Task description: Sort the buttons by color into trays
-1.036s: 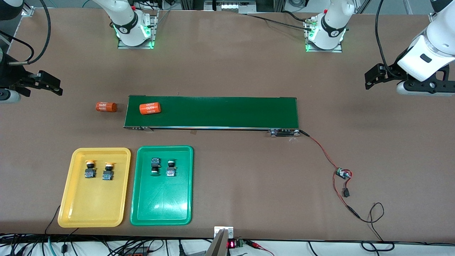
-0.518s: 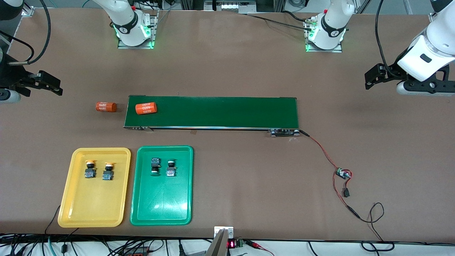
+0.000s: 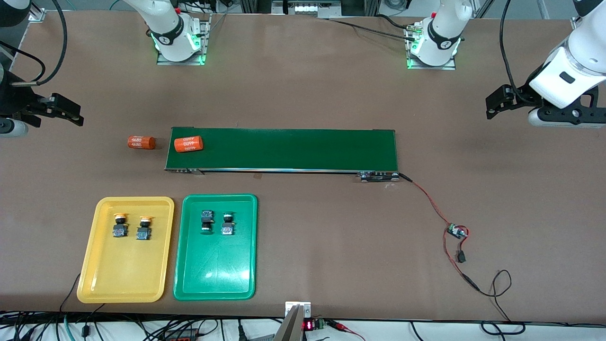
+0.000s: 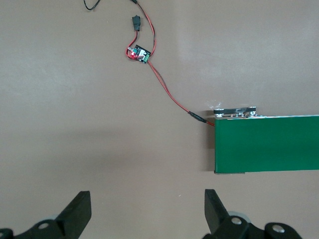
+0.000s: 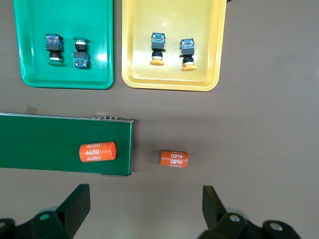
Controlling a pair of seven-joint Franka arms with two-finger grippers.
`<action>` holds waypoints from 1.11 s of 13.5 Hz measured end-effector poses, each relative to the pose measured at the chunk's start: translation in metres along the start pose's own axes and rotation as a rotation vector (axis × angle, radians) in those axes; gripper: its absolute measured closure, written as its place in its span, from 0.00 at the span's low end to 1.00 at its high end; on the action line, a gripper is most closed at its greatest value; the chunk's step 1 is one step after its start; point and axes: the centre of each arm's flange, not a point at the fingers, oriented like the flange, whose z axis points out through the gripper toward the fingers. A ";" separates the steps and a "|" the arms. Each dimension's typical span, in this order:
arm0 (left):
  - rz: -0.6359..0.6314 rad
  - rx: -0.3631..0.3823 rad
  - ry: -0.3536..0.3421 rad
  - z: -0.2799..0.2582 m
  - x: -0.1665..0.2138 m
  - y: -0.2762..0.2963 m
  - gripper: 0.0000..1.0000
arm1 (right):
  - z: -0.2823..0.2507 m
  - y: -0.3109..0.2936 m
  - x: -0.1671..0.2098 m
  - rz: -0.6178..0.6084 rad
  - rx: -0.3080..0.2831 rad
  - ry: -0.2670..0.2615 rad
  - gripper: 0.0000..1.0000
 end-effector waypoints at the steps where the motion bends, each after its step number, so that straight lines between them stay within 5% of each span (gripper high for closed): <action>1: 0.000 0.000 0.000 0.000 0.000 0.000 0.00 | 0.000 0.000 0.000 0.000 0.000 -0.002 0.00; 15: 0.000 0.000 0.000 0.000 0.000 0.000 0.00 | 0.001 0.000 -0.002 0.002 0.001 -0.017 0.00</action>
